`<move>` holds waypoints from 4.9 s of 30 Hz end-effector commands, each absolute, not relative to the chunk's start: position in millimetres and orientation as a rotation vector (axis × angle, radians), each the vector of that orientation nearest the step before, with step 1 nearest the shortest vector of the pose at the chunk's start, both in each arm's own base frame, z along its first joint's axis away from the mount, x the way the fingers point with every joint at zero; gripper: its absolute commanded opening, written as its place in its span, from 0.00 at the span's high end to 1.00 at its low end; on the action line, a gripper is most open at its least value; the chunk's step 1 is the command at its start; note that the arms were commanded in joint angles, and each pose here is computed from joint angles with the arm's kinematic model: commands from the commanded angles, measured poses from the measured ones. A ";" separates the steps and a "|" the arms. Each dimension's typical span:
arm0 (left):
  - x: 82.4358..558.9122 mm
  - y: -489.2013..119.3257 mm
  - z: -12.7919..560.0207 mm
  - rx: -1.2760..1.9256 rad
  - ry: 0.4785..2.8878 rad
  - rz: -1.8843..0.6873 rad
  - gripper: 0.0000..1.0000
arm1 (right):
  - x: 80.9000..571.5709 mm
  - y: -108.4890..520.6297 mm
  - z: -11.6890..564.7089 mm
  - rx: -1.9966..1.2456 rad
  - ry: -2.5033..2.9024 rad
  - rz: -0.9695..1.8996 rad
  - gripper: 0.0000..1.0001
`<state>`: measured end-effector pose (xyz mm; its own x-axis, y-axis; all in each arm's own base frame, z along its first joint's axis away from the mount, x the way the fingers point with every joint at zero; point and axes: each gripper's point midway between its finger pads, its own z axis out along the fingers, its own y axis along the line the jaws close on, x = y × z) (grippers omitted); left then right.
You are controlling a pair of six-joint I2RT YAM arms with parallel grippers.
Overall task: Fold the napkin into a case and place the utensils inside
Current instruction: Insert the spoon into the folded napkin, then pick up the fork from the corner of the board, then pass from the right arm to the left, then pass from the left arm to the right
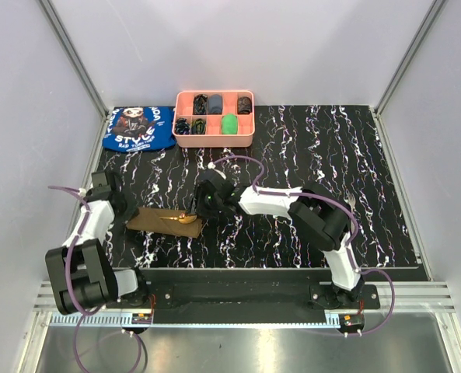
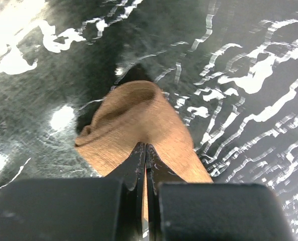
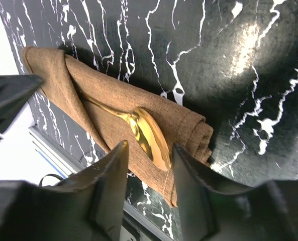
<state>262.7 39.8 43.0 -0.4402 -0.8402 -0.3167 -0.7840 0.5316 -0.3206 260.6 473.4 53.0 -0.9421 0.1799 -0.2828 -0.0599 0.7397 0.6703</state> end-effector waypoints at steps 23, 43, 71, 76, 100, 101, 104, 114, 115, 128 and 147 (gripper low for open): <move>228.6 -278.8 229.2 0.164 2.171 -1.117 0.46 | 254.2 -49.9 94.8 1.022 2.178 -0.167 0.00; 216.1 -285.9 237.5 0.307 2.134 -1.166 0.47 | 325.9 -92.9 7.3 0.914 2.495 -0.141 0.32; 242.2 -333.9 226.3 0.213 2.126 -1.747 0.36 | 317.1 241.2 220.3 0.060 1.938 1.399 1.00; 238.7 -338.1 210.2 0.182 2.171 -1.750 0.36 | 303.4 265.2 242.4 0.051 1.842 1.547 1.00; 248.4 -290.9 149.5 0.207 2.406 -1.014 1.00 | 301.2 265.2 220.5 0.025 2.126 1.115 0.46; 248.6 -291.5 150.5 0.209 2.407 -1.009 1.00 | 301.8 268.1 220.7 0.020 2.126 1.115 0.47; 246.0 -295.1 151.7 0.222 2.408 -1.011 1.00 | 303.5 279.3 218.3 -0.017 2.135 1.104 0.48; 240.5 -302.6 156.8 0.250 2.403 -1.019 1.00 | 308.6 325.1 201.4 -0.122 2.183 1.108 0.52; 240.5 -303.0 158.2 0.253 2.399 -1.019 1.00 | 308.7 328.3 198.6 -0.126 2.192 1.107 0.52; 213.9 -290.0 175.1 0.212 2.331 -1.416 0.47 | 302.4 328.0 242.6 -0.081 1.917 1.252 1.00; 172.6 -262.8 168.7 0.614 2.403 -1.355 1.00 | 251.0 279.1 234.6 -0.623 2.035 1.216 0.39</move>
